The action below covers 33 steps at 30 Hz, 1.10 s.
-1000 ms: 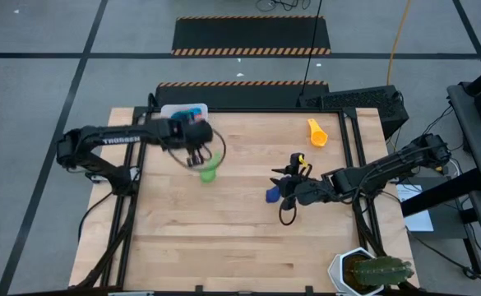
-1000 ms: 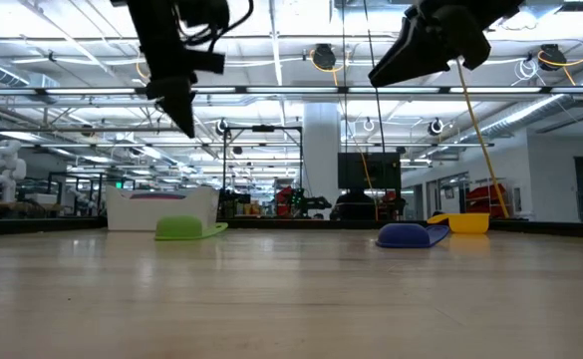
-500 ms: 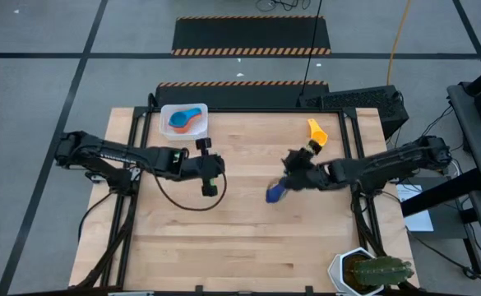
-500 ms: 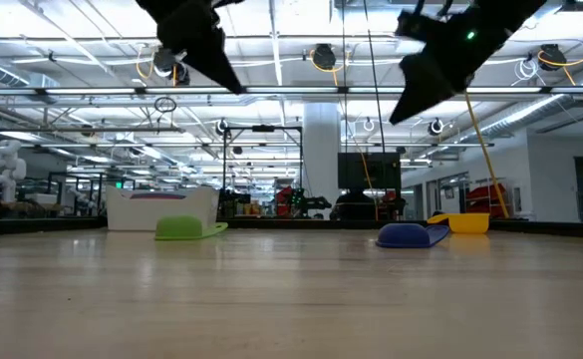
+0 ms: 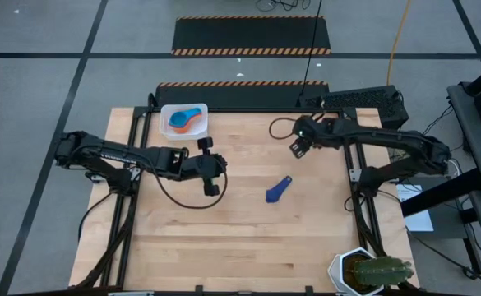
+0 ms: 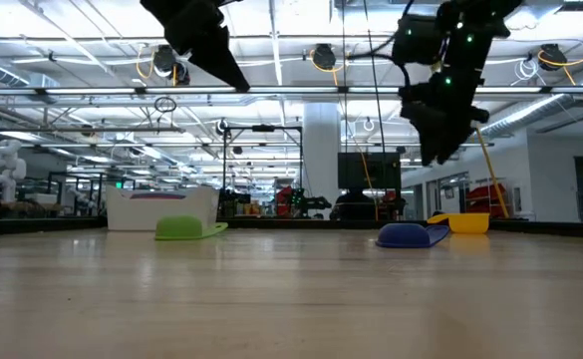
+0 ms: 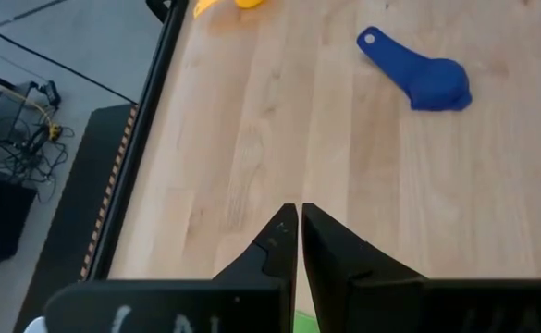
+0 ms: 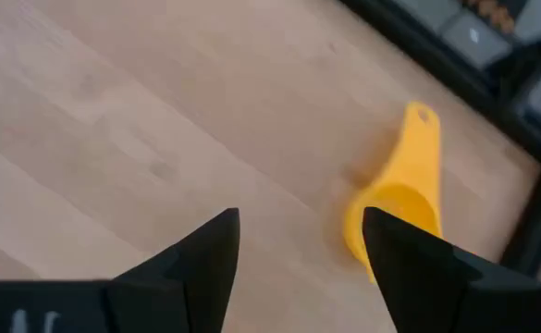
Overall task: Nest measuring cups in basket
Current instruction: Stack the yellow measuring cup into the light blue measuring cup
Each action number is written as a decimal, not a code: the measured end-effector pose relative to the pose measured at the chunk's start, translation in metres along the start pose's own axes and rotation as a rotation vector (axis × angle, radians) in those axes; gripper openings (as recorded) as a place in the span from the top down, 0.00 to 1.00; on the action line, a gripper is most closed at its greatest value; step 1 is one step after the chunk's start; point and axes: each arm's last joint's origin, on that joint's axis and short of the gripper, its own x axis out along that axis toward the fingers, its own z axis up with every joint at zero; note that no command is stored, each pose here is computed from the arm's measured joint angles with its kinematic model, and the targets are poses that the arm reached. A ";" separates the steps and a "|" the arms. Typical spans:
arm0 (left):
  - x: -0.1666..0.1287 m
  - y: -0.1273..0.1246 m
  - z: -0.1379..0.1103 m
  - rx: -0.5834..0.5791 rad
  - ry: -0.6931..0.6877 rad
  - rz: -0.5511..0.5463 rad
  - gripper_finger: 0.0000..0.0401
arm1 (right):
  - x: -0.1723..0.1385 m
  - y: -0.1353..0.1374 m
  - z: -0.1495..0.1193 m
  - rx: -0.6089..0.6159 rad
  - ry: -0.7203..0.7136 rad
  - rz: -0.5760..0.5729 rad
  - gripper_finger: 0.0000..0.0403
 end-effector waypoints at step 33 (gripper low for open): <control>0.000 0.001 0.003 0.030 -0.029 0.001 0.94 | 0.075 -0.026 0.000 -0.083 0.384 -0.133 0.55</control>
